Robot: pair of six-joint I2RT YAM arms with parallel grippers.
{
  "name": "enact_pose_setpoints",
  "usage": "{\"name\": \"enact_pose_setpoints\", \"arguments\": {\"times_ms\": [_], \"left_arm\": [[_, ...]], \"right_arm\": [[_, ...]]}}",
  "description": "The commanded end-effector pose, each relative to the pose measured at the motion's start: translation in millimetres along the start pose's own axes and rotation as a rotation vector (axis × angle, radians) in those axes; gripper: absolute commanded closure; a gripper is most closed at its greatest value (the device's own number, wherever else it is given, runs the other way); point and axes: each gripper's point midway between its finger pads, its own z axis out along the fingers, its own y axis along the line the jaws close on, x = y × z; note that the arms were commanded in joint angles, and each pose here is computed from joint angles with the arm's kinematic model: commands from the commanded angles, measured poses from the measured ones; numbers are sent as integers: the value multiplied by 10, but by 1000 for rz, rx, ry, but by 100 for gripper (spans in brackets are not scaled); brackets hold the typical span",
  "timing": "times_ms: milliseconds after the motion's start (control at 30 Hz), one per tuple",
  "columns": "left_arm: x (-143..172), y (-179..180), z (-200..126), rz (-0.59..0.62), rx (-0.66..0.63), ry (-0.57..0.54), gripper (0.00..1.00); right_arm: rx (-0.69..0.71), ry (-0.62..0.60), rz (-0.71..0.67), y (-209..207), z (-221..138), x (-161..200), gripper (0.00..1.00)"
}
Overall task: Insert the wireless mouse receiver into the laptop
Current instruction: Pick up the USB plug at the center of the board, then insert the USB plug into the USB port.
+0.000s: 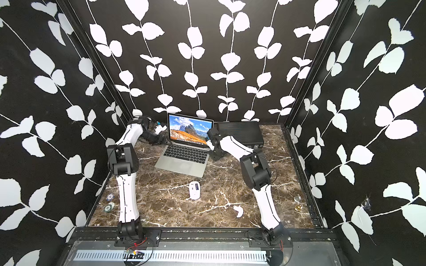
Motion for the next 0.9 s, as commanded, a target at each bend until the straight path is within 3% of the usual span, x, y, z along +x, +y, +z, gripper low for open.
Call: {"name": "enact_pose_setpoints", "arguments": {"times_ms": [0, 567, 867], "left_arm": [[-45, -38, -71, 26, -23, 0, 18], [-3, -103, 182, 48, 21, 38, 19], [-4, -133, 275, 56, 35, 51, 21]], "right_arm": [[-19, -1, -106, 30, 6, -68, 93], [-83, 82, -315, 79, 144, -82, 95], [-96, 120, -353, 46, 240, -67, 97]]}}
